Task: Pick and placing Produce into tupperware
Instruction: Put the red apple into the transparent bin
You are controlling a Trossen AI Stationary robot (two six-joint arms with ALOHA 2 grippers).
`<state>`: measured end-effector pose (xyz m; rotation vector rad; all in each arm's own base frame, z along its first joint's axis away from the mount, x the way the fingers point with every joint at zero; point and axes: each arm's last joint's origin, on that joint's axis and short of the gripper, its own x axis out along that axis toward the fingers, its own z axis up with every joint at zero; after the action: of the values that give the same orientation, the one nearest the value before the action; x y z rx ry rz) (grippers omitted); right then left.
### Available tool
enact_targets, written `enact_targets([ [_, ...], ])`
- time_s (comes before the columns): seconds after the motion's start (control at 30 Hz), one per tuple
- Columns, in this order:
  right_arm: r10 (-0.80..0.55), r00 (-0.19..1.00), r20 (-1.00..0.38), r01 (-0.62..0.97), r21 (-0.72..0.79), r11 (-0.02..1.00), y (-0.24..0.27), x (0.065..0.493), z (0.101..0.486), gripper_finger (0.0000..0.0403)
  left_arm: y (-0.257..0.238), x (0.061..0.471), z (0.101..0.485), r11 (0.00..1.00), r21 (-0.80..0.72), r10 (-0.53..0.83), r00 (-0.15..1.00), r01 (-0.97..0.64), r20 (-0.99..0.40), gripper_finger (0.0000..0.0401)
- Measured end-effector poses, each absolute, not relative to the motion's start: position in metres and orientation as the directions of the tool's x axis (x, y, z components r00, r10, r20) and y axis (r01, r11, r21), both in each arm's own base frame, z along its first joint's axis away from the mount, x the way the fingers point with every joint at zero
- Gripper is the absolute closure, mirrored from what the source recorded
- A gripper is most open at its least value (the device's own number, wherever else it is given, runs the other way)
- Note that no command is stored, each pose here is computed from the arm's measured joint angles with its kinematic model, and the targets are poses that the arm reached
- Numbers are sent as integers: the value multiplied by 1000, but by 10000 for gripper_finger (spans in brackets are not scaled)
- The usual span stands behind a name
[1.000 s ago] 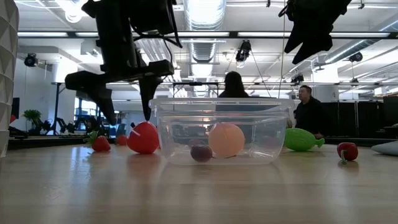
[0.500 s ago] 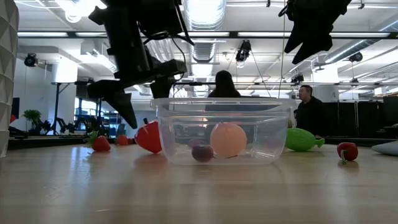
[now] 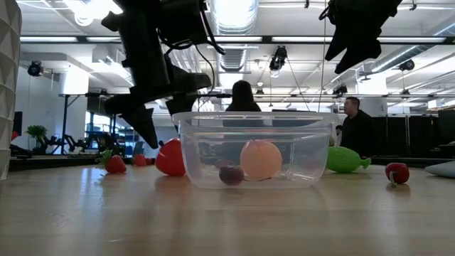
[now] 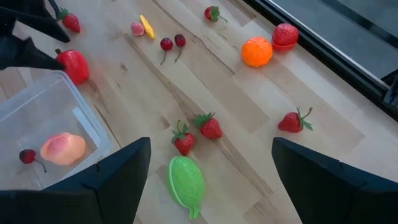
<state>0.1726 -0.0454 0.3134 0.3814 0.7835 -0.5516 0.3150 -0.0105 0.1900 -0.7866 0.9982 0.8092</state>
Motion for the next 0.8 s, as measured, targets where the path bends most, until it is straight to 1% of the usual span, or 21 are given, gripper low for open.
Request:
enact_targets([
  [0.1,-322,580,-748,596,120,794,-45,173,313,76,-12,320,187,594,-180,174,343,-784,-923,102],
  [0.2,-322,579,-749,596,119,794,-45,172,313,76,-13,326,188,670,-201,129,379,-714,-916,102],
  [0.4,-322,577,-750,596,118,794,-45,172,313,76,-14,326,187,736,-197,87,379,-647,-921,102],
  [0.57,-322,577,-751,597,119,793,-45,172,313,76,-14,326,187,794,-168,85,381,-584,-921,102],
  [0.8,-322,577,-751,611,135,780,-45,172,313,76,-14,323,183,813,-143,92,366,-564,-926,102],
])
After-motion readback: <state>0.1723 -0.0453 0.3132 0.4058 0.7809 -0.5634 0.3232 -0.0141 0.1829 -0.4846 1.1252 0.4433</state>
